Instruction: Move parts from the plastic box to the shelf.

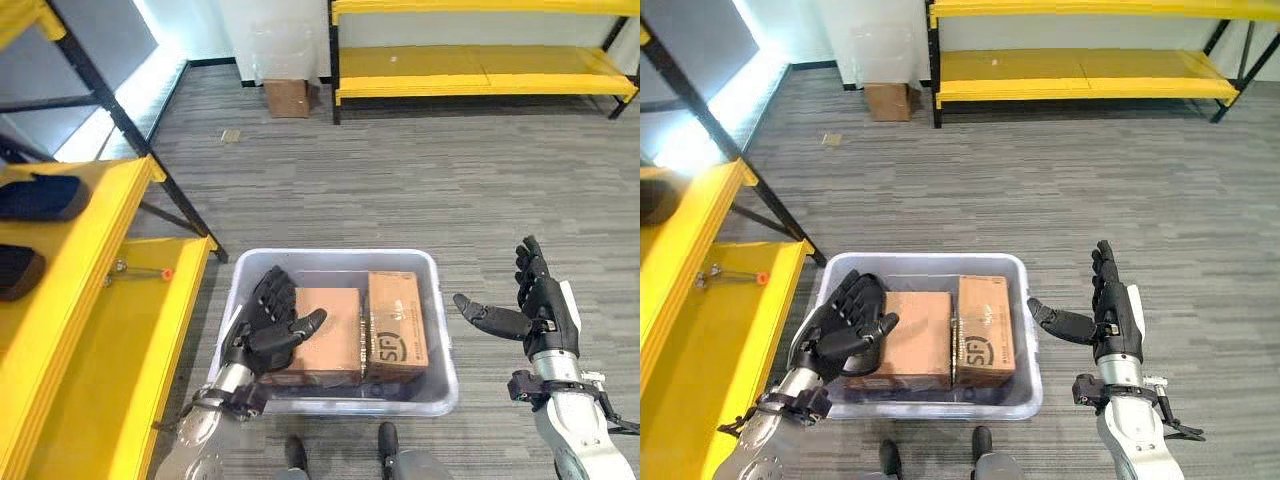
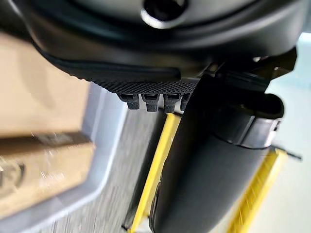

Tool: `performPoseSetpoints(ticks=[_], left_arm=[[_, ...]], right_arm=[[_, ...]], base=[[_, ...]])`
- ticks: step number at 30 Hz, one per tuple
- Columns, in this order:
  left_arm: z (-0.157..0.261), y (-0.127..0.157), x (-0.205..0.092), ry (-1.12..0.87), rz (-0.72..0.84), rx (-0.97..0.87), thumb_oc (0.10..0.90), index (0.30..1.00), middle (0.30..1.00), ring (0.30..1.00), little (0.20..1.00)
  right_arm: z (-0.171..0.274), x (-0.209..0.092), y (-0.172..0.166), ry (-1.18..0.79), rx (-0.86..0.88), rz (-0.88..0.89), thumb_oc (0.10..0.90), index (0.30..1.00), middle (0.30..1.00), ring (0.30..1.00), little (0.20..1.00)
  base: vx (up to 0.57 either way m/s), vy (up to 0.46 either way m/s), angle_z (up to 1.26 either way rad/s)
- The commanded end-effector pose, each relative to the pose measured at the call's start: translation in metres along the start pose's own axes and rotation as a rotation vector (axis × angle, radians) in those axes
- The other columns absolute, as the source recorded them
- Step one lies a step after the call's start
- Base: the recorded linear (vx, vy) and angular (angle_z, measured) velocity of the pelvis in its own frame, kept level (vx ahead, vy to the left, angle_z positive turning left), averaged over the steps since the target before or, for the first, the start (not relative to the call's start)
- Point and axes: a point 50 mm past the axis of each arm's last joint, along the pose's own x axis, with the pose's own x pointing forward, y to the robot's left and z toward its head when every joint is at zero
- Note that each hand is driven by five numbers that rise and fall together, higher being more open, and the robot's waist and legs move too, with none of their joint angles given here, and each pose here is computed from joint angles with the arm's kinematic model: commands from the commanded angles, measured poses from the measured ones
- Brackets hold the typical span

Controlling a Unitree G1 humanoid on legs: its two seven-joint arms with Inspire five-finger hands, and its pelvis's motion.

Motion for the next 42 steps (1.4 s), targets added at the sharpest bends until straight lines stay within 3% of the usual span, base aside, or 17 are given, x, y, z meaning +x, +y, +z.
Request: performPoseSetpoints(ticks=[1, 3, 13, 16, 17, 22, 26, 29, 42], left_arm=[[0.051, -0.011, 0.004, -0.245, -0.106, 0.03, 0.9, 1.0, 1.0, 1.0, 1.0], [0.051, -0.011, 0.003, -0.245, -0.1, 0.027, 0.9, 1.0, 1.0, 1.0, 1.0], [0.053, -0.006, 0.003, -0.215, -0.119, 0.044, 0.9, 1.0, 1.0, 1.0, 1.0], [0.053, -0.004, 0.004, -0.198, -0.133, 0.052, 0.9, 1.0, 1.0, 1.0, 1.0], [0.052, -0.004, 0.005, -0.182, -0.155, 0.067, 0.9, 1.0, 1.0, 1.0, 1.0], [0.052, 0.0, 0.003, -0.156, -0.169, 0.095, 0.9, 1.0, 1.0, 1.0, 1.0], [0.064, 0.004, 0.006, -0.237, -0.169, 0.122, 0.9, 1.0, 1.0, 1.0, 1.0], [0.066, 0.001, 0.003, -0.285, -0.192, 0.082, 0.9, 1.0, 1.0, 1.0, 1.0], [0.067, 0.005, 0.004, -0.319, -0.177, 0.101, 0.9, 1.0, 1.0, 1.0, 1.0]], right_arm=[[0.034, 0.014, -0.004, -0.204, -0.047, -0.015, 0.9, 1.0, 1.0, 1.0, 1.0], [0.036, 0.015, -0.004, -0.221, -0.076, -0.012, 0.9, 1.0, 1.0, 1.0, 1.0], [0.09, 0.03, 0.001, -0.603, -0.538, 0.053, 0.9, 1.0, 1.0, 1.0, 1.0], [0.12, 0.037, 0.003, -0.768, -0.72, 0.079, 0.9, 1.0, 1.0, 1.0, 1.0], [0.149, 0.04, 0.007, -0.889, -0.827, 0.116, 0.9, 1.0, 1.0, 1.0, 1.0], [0.204, 0.035, 0.025, -1.163, -1.012, 0.223, 0.9, 1.0, 1.0, 1.0, 1.0], [0.233, 0.022, 0.044, -1.362, -1.069, 0.306, 0.9, 1.0, 1.0, 1.0, 1.0], [0.233, 0.025, 0.057, -1.356, -1.111, 0.402, 0.9, 1.0, 1.0, 1.0, 1.0], [0.221, 0.036, 0.079, -1.385, -1.087, 0.445, 0.9, 1.0, 1.0, 1.0, 1.0]], base=[[0.03, 0.003, 0.18], [0.01, 0.004, 0.04], [0.01, 0.005, -0.01], [0.04, -0.016, 0.08], [0.04, -0.047, 0.18], [0.06, -0.066, 0.32], [-0.23, -0.101, 0.48], [-0.17, -0.031, 0.36], [-0.07, -0.036, 0.07]])
